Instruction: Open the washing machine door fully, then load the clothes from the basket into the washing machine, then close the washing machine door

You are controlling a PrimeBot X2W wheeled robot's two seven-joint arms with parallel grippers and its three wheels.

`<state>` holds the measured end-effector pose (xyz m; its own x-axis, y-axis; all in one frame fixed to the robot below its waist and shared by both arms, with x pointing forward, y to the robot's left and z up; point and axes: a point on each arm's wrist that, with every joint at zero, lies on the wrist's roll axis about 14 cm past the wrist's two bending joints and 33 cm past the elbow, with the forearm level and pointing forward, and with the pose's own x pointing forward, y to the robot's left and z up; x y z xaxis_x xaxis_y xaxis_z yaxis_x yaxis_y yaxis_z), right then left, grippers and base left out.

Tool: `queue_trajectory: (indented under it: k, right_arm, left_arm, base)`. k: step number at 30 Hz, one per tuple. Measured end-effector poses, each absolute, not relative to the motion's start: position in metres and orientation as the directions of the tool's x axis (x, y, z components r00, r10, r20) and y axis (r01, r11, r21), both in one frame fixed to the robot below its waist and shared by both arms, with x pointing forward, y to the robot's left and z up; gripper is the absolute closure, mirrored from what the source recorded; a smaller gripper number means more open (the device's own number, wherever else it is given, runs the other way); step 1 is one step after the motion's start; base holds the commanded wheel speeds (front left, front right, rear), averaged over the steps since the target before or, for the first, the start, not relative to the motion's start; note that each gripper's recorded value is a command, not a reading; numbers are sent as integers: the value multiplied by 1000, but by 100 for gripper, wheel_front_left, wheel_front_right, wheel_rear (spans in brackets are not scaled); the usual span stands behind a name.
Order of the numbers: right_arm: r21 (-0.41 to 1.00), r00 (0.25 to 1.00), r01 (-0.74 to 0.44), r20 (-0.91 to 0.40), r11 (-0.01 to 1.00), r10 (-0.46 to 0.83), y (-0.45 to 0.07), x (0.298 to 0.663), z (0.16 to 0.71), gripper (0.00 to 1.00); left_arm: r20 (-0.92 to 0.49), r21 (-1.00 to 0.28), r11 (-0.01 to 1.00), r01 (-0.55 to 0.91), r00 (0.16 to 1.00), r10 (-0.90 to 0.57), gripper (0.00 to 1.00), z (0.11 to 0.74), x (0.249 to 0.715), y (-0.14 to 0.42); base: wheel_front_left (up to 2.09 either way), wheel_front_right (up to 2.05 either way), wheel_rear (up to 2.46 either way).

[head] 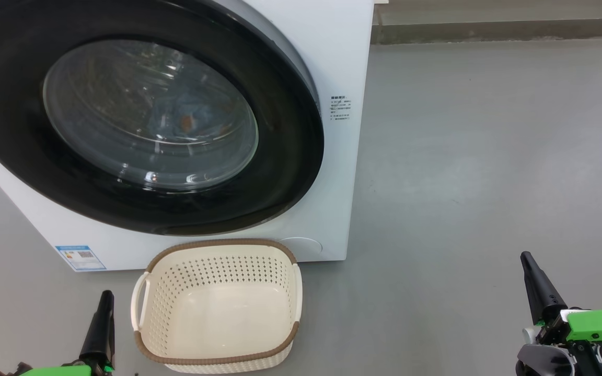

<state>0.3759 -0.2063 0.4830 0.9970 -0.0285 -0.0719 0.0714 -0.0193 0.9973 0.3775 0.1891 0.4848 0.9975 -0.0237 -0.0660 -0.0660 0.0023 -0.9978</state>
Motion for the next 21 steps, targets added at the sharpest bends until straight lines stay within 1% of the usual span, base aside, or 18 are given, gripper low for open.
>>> queue_trajectory:
  k: [21]
  right_arm:
    - [997,997,71,-72,-21,-29,-206,376,483,100]
  left_arm:
    - [-66,-998,2,-66,998,-23,100,485,377,189]
  base:
    - [0,0,0]
